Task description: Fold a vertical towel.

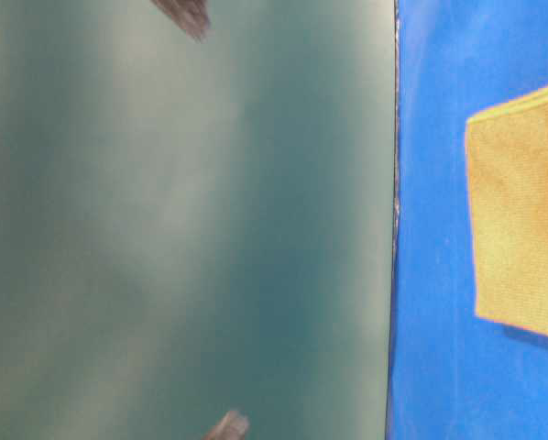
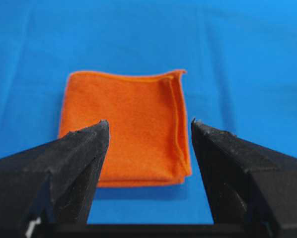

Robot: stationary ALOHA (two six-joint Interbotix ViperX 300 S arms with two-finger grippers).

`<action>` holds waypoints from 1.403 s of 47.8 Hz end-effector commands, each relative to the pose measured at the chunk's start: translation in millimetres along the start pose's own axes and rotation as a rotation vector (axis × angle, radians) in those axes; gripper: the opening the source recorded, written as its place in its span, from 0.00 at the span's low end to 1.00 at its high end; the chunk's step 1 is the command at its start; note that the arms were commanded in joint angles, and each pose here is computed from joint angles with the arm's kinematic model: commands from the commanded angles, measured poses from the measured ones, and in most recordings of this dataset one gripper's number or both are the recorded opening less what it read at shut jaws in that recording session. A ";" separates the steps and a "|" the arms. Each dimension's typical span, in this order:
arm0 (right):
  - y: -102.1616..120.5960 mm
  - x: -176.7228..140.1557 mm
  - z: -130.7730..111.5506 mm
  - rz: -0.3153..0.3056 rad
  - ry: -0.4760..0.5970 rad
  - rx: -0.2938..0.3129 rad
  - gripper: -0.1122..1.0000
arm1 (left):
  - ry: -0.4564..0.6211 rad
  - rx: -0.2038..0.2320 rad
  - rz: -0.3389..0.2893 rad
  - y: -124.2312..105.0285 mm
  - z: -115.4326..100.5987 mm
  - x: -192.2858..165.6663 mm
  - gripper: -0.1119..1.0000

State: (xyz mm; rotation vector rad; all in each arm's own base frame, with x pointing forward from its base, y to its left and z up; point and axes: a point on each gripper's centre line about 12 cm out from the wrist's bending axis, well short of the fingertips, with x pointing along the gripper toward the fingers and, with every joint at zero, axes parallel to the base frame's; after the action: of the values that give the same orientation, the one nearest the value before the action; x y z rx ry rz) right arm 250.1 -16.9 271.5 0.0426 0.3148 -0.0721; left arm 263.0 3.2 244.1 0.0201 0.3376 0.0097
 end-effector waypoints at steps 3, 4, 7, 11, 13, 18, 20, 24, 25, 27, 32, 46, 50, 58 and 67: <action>-1.1 -23.6 -1.3 -0.002 -0.068 0.003 0.63 | -0.090 -0.006 0.006 1.3 5.2 -26.7 0.68; -1.8 -27.1 -3.1 -0.005 -0.075 0.007 0.63 | -0.103 -0.007 0.005 0.9 4.5 -31.6 0.68; -2.9 -37.0 -10.8 -0.008 -0.099 0.014 0.63 | -0.132 -0.012 0.007 1.1 -2.0 -45.1 0.68; -4.6 -48.9 -21.8 -0.013 -0.140 0.026 0.63 | -0.161 -0.022 0.007 0.9 -12.3 -59.3 0.68; -5.4 -53.7 -28.6 -0.015 -0.157 0.036 0.63 | -0.169 -0.032 0.005 0.5 -18.1 -64.8 0.68; -7.0 -62.8 -46.0 -0.020 -0.193 0.066 0.63 | -0.192 -0.069 0.003 0.4 -33.1 -78.5 0.68; -7.1 -64.4 -52.0 -0.019 -0.200 0.080 0.63 | -0.198 -0.082 0.000 0.0 -37.9 -82.4 0.68; -8.2 -65.1 -65.4 -0.023 -0.201 0.101 0.63 | -0.193 -0.098 -0.002 -0.3 -50.4 -86.9 0.67; -8.2 -64.9 -68.8 -0.022 -0.200 0.104 0.63 | -0.195 -0.100 -0.001 -0.2 -53.4 -88.1 0.67; -8.5 -64.8 -72.9 -0.023 -0.205 0.109 0.63 | -0.195 -0.101 -0.001 -0.3 -59.7 -90.0 0.67; -9.3 -63.6 -80.7 -0.027 -0.209 0.114 0.63 | -0.193 -0.102 -0.002 -0.7 -68.0 -91.6 0.67; -9.9 -61.8 -84.3 -0.031 -0.200 0.116 0.63 | -0.189 -0.101 -0.002 -0.8 -70.4 -91.8 0.67; -9.6 -61.7 -84.5 -0.030 -0.199 0.116 0.63 | -0.189 -0.101 -0.002 -0.8 -70.8 -91.9 0.67; -9.8 -61.8 -83.9 -0.031 -0.200 0.115 0.63 | -0.189 -0.101 -0.002 -0.8 -70.8 -91.9 0.67; -9.8 -61.8 -84.4 -0.031 -0.196 0.115 0.63 | -0.187 -0.101 -0.002 -0.8 -70.5 -91.9 0.67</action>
State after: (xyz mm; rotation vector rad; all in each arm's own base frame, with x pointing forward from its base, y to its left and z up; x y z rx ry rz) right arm 162.4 -17.4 205.9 0.1408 0.1234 -0.1206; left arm 151.3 2.2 203.2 -0.0772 0.1574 0.0209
